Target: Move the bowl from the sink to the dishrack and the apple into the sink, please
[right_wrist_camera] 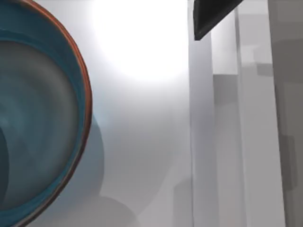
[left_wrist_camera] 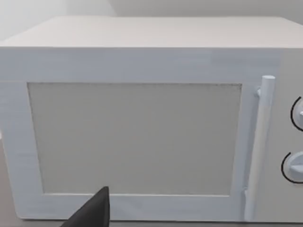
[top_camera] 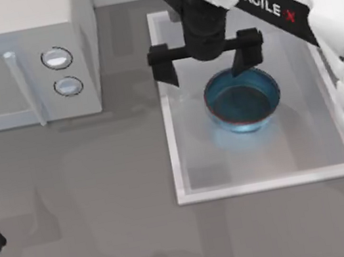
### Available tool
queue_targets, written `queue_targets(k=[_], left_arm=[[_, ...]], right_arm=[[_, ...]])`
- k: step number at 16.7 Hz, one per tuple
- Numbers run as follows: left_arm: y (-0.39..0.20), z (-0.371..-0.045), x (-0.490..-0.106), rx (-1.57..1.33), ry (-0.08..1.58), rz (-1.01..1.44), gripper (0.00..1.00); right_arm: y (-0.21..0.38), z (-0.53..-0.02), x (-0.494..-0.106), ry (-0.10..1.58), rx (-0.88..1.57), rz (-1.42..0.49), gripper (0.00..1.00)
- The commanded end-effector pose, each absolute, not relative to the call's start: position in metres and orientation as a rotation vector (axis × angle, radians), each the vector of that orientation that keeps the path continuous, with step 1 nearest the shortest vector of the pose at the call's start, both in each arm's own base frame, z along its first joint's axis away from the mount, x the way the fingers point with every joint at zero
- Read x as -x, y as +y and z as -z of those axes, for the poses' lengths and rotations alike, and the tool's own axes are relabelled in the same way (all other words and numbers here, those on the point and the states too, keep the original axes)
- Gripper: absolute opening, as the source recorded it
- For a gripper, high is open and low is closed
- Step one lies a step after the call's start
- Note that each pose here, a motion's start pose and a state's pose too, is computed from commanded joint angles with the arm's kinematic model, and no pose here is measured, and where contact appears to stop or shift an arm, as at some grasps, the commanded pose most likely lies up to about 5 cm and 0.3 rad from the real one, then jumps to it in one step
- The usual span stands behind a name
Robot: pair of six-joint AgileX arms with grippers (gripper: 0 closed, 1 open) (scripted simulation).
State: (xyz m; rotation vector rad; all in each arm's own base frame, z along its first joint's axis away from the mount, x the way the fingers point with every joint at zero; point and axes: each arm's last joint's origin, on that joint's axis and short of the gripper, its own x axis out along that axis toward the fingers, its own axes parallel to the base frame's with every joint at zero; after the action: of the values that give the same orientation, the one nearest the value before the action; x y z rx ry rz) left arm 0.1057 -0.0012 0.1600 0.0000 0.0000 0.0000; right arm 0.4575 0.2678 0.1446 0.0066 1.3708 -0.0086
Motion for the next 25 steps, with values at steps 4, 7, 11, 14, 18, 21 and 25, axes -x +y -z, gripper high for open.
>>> queue_targets(k=[4, 7, 11, 14, 18, 21, 25], left_arm=[[-0.001, -0.160, -0.106, 0.000, 0.000, 0.000, 1.00], [-0.001, -0.160, -0.106, 0.000, 0.000, 0.000, 1.00], [-0.001, -0.160, -0.106, 0.000, 0.000, 0.000, 1.00], [-0.001, -0.160, -0.106, 0.000, 0.000, 0.000, 1.00], [-0.001, -0.160, -0.106, 0.000, 0.000, 0.000, 1.00], [-0.001, -0.160, -0.106, 0.000, 0.000, 0.000, 1.00], [-0.001, -0.160, -0.106, 0.000, 0.000, 0.000, 1.00]], right_arm=[[0.265, -0.145, -0.459, 1.371, -0.011, 0.011, 1.00], [0.267, -0.125, -0.463, 1.372, -0.006, 0.009, 1.00], [0.268, -0.068, -0.475, 1.367, -0.008, 0.007, 1.00], [0.268, -0.047, -0.477, 1.371, -0.007, 0.009, 1.00], [0.268, -0.047, -0.477, 1.371, -0.007, 0.009, 0.92], [0.268, -0.047, -0.477, 1.371, -0.007, 0.009, 0.70], [0.268, -0.047, -0.477, 1.371, -0.007, 0.009, 0.40]])
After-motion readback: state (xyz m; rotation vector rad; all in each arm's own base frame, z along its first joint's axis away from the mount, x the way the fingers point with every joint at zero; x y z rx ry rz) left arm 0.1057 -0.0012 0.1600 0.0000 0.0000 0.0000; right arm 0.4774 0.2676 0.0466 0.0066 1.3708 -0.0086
